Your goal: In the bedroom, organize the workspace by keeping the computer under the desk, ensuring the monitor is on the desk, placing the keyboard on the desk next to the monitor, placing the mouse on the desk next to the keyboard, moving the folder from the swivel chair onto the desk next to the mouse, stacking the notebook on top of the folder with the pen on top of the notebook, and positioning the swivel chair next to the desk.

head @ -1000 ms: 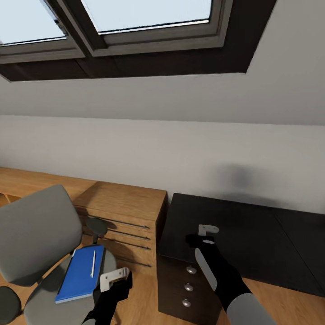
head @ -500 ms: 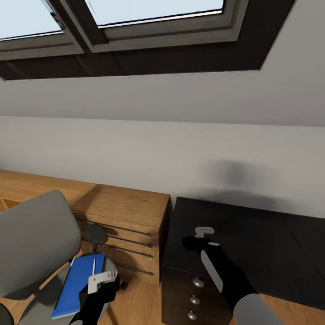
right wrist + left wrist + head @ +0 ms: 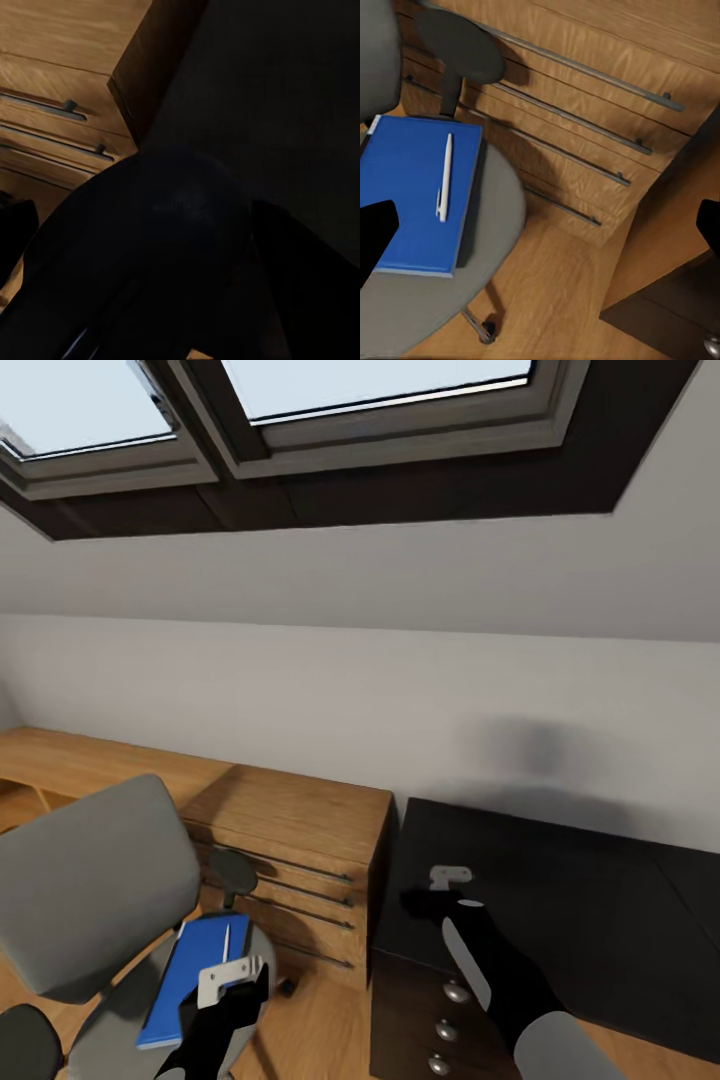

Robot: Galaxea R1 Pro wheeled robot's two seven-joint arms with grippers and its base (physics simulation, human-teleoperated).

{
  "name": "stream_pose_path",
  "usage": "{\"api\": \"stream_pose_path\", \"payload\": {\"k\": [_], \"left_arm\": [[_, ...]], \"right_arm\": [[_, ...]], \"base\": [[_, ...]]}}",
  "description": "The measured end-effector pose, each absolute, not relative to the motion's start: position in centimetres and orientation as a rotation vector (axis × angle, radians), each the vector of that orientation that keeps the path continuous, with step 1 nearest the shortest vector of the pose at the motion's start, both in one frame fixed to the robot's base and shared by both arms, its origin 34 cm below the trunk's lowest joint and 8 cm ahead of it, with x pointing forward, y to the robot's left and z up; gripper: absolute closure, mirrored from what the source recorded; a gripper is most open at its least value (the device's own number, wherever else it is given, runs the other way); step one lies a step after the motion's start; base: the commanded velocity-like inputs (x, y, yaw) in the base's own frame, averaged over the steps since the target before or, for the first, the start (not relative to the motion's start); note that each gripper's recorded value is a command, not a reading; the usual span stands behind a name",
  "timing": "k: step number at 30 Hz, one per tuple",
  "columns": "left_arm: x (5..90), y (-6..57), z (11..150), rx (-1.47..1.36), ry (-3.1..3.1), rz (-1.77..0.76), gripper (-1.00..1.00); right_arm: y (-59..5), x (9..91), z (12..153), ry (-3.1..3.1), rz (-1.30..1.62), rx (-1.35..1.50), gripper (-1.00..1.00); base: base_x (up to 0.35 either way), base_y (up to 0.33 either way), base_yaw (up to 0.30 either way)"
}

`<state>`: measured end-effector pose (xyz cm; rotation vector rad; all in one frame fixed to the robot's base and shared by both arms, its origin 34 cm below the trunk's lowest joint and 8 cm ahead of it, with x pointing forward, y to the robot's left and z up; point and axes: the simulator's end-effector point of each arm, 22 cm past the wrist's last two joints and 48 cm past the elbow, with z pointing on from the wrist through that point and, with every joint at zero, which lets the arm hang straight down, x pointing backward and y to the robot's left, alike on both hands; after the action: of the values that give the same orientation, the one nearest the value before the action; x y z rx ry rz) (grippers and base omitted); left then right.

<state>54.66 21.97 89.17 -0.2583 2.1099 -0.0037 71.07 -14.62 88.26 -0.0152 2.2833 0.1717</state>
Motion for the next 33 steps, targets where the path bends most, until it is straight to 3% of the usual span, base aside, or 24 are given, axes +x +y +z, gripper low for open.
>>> {"api": "stream_pose_path", "payload": {"k": [14, 33], "left_arm": [[54.6, 21.5, 89.2, -0.249, 2.112, -0.011, -1.00], [54.6, 20.7, 89.3, -0.232, 2.111, -0.024, -1.00]], "right_arm": [[-15.1, 70.7, 87.0, 2.294, 0.155, -0.014, 1.00], [-17.4, 65.3, 76.8, 2.422, 0.017, -0.070, 1.00]], "base": [[0.182, 0.000, 0.018], [0.012, 0.000, 0.000]]}}
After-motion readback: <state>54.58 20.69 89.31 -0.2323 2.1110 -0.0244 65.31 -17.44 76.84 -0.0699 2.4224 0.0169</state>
